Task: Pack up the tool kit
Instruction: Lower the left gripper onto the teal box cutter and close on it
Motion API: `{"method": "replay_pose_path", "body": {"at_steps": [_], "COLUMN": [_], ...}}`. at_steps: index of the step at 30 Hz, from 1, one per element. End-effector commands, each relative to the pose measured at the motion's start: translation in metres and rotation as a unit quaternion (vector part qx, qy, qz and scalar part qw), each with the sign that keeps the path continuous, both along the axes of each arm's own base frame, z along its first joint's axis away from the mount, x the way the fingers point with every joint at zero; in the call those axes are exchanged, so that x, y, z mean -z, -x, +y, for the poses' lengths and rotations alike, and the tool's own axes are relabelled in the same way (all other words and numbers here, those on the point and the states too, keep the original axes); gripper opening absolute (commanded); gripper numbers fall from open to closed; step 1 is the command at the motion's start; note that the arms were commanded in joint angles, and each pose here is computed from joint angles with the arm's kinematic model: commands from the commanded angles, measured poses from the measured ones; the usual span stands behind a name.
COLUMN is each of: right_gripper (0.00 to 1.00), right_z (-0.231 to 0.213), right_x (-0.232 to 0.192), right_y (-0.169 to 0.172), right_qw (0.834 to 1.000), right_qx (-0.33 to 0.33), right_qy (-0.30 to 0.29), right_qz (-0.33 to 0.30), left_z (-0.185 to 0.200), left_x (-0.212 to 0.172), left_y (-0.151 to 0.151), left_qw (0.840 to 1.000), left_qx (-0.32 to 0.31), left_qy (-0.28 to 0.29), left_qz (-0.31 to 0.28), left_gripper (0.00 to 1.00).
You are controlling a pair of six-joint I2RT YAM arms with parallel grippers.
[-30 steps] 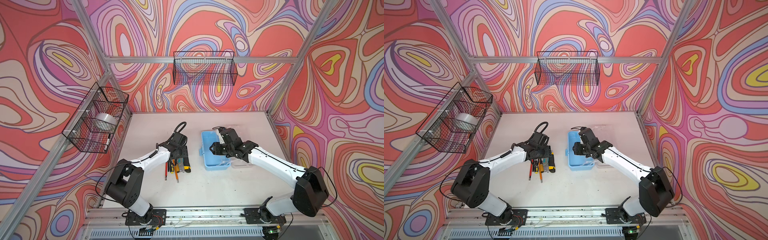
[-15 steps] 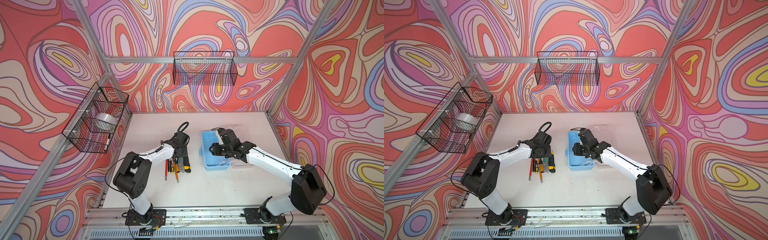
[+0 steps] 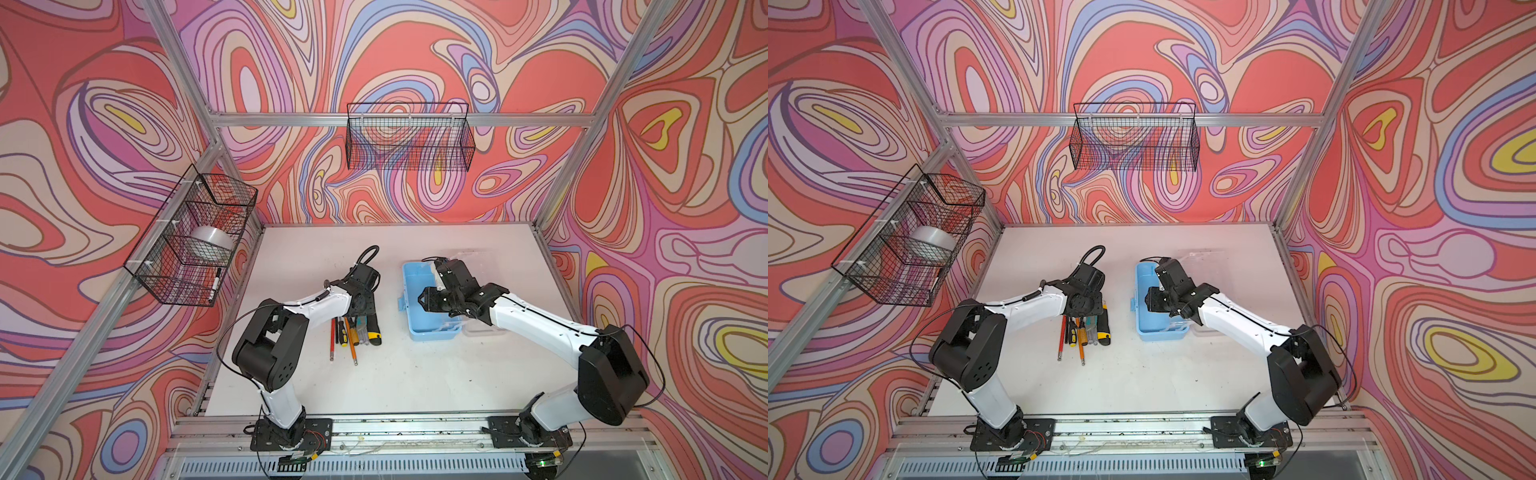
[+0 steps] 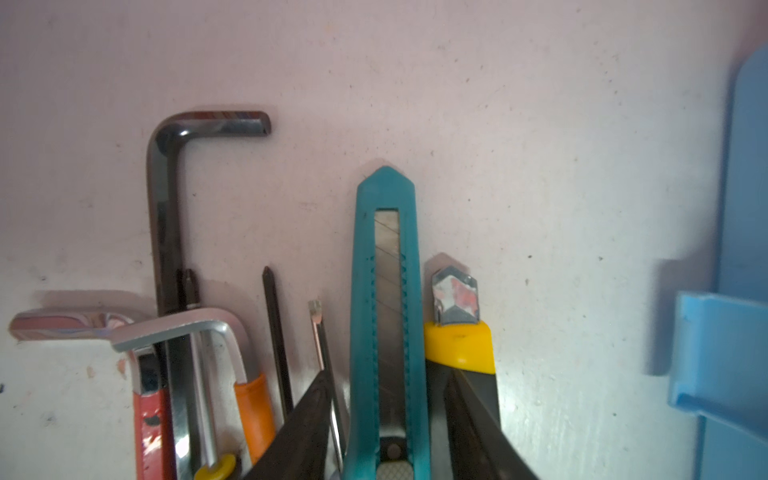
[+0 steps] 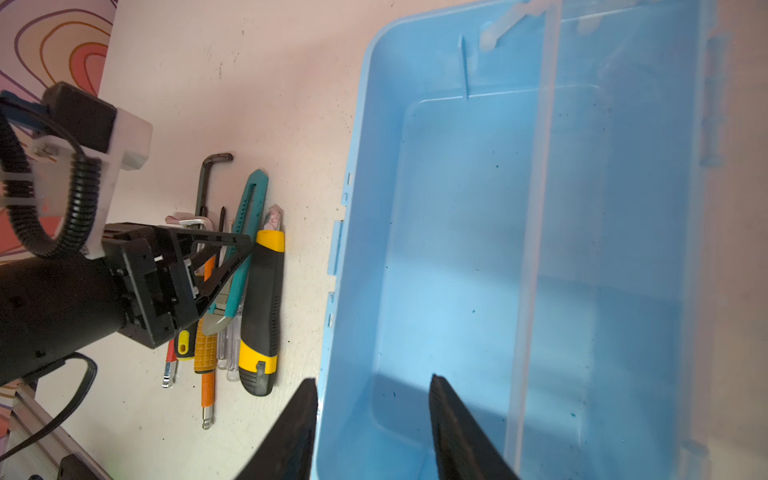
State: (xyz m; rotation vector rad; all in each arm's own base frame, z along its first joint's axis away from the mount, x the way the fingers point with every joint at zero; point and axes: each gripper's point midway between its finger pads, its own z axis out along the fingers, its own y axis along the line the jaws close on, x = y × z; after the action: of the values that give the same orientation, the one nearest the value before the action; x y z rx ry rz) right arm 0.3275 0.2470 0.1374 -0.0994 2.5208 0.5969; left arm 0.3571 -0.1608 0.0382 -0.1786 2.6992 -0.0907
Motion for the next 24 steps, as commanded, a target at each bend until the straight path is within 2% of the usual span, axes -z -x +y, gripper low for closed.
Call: {"method": "replay_pose_path", "body": {"at_steps": [1, 15, 24], "right_gripper": [0.46, 0.45, 0.45], "right_z": [0.0, 0.002, 0.003], "right_x": [0.009, 0.019, 0.027], "right_y": [0.0, -0.001, -0.002], "right_qw": [1.0, 1.0, 1.0], "right_qx": [0.001, 0.001, -0.001], "right_qy": [0.006, 0.009, 0.016], "right_qz": [0.004, 0.012, 0.021], "left_z": [0.005, 0.013, 0.008], "left_x": [0.009, 0.013, 0.019], "left_y": [0.003, 0.003, 0.0], "left_qw": [1.0, 1.0, 1.0], "left_qx": [-0.001, -0.01, -0.002], "left_qy": [-0.016, -0.015, -0.01], "left_qz": [0.015, 0.022, 0.028], "left_gripper": [0.43, 0.37, 0.38]}}
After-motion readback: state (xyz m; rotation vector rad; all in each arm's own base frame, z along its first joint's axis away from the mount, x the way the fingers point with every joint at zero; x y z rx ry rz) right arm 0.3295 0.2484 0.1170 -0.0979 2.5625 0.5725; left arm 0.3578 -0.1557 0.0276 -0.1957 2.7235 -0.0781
